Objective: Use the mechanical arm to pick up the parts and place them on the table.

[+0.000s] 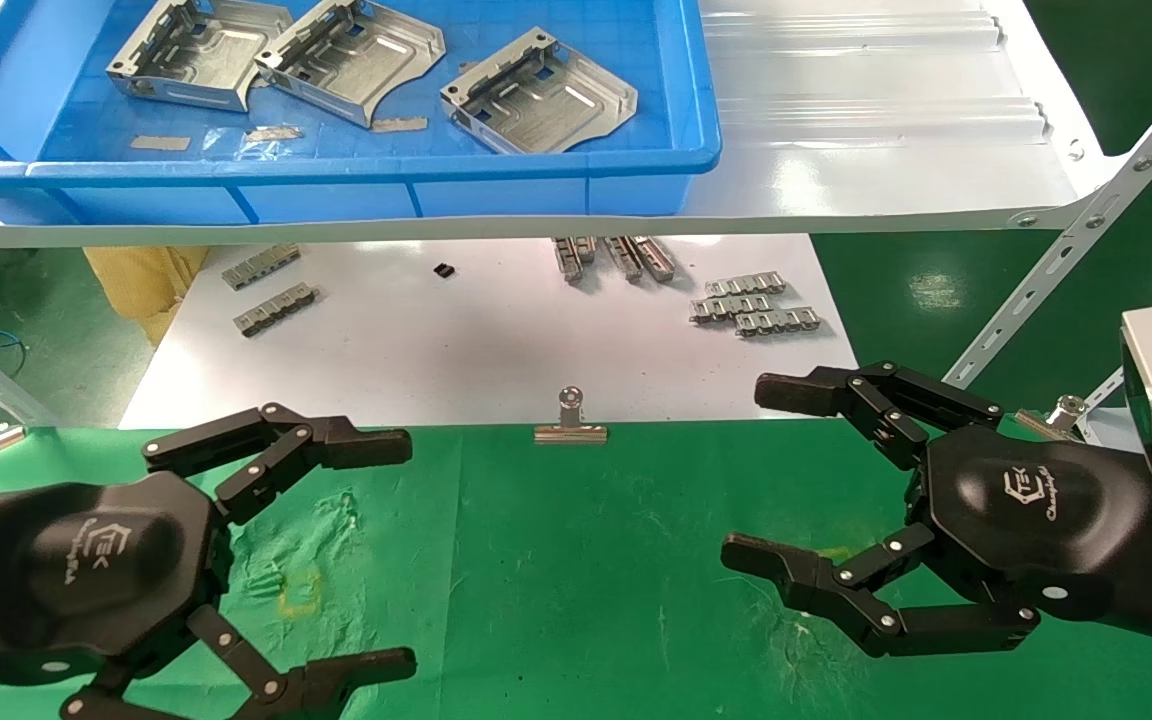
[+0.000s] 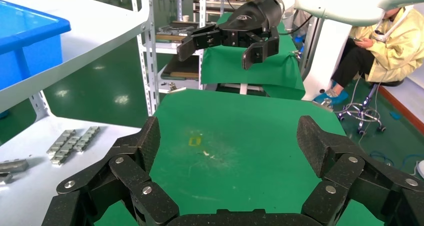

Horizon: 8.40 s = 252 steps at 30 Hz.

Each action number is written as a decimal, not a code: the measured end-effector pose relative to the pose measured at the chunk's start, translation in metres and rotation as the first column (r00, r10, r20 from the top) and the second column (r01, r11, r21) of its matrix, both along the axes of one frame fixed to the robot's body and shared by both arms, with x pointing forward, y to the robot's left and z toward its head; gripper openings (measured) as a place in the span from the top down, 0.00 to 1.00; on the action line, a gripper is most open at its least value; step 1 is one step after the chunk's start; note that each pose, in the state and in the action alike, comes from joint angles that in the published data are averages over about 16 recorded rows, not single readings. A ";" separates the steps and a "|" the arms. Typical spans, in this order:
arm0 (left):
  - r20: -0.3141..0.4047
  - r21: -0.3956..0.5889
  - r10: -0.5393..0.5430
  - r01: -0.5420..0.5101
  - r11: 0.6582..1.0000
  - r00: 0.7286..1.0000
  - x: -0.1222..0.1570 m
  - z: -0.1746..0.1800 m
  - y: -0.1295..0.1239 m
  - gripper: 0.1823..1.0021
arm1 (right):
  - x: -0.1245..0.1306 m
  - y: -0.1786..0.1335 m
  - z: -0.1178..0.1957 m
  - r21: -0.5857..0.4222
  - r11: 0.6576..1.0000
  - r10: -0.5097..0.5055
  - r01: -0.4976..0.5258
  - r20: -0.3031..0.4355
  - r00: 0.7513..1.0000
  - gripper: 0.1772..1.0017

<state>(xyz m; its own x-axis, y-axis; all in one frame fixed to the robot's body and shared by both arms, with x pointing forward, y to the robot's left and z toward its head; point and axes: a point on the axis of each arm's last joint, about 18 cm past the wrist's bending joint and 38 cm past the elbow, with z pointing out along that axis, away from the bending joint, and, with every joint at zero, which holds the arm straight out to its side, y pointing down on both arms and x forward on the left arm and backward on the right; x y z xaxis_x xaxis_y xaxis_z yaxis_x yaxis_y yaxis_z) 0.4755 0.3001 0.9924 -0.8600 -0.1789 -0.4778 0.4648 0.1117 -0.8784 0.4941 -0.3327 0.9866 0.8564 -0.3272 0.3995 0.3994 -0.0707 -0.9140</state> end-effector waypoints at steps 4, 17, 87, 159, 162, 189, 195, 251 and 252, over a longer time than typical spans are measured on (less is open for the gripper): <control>0.000 0.000 0.000 0.000 1.000 1.000 0.000 0.000 0.000 0.00 | 0.000 0.000 0.000 0.000 1.000 0.000 0.000 0.000 1.000 0.00; 0.000 0.000 0.000 0.000 1.000 1.000 0.000 0.000 0.000 0.00 | 0.000 0.000 0.000 0.000 1.000 0.000 0.000 0.000 1.000 0.00; 0.177 -0.044 0.560 -0.562 0.826 0.809 0.201 0.223 -0.086 0.04 | 0.000 0.000 0.000 0.000 1.000 0.000 0.000 0.000 1.000 0.97; 0.350 -0.059 0.262 -0.258 0.964 0.899 0.103 0.221 -0.006 0.89 | 0.000 0.000 0.000 0.000 1.000 0.000 0.000 0.000 1.000 0.98; 0.387 -0.038 0.238 -0.243 0.969 0.891 0.096 0.211 0.001 0.89 | 0.000 0.000 0.000 0.000 1.000 0.000 0.000 0.000 1.000 0.98; 0.393 0.496 0.037 -0.245 0.833 0.919 0.080 0.020 0.045 0.89 | 0.000 0.000 0.000 0.000 1.000 0.000 0.000 0.000 1.000 0.98; 0.366 0.563 0.053 -0.266 0.782 0.929 0.099 -0.009 0.053 0.89 | 0.000 0.000 0.000 0.000 1.000 0.000 0.000 0.000 1.000 0.98; 0.418 0.613 0.240 -0.467 0.637 0.876 0.156 -0.046 0.084 0.87 | 0.000 0.000 0.000 0.000 1.000 0.000 0.000 0.000 1.000 0.98; 0.418 0.610 0.241 -0.467 0.641 0.876 0.155 -0.044 0.084 0.86 | 0.000 0.000 0.000 0.000 1.000 0.000 0.000 0.000 1.000 0.98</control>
